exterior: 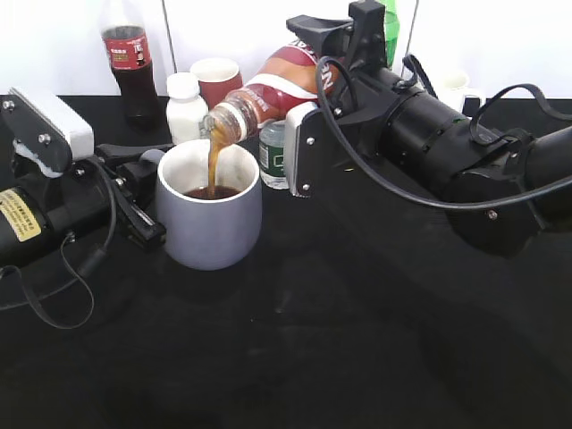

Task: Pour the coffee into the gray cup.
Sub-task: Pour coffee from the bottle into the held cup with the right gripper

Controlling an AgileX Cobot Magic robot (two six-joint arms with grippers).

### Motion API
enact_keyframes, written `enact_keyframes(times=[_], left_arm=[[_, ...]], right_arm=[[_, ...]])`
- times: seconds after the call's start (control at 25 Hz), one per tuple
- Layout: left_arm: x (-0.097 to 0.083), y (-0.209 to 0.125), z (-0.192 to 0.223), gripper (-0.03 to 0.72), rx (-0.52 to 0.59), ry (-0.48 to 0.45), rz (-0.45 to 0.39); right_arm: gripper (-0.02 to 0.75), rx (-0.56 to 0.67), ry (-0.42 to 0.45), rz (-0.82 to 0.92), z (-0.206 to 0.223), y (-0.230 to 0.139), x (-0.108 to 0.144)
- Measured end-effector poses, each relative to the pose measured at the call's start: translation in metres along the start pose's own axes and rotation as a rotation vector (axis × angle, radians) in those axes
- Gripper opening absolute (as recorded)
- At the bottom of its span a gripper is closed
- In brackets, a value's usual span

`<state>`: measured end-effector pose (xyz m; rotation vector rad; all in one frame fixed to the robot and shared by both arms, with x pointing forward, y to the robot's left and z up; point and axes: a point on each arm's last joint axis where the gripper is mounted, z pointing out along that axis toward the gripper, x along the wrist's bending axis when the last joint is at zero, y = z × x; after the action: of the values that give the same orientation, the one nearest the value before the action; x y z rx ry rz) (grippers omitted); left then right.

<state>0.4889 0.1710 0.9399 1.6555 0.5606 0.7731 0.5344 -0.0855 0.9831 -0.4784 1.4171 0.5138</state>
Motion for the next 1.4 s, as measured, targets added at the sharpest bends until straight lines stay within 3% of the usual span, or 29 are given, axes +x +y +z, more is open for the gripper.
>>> enact_keyframes(times=[1.4], left_arm=[[0.0, 0.0006, 0.0, 0.069, -0.007, 0.0, 0.0]], right_arm=[[0.51, -0.034, -0.007, -0.048, -0.0003, 0.0031, -0.0017]])
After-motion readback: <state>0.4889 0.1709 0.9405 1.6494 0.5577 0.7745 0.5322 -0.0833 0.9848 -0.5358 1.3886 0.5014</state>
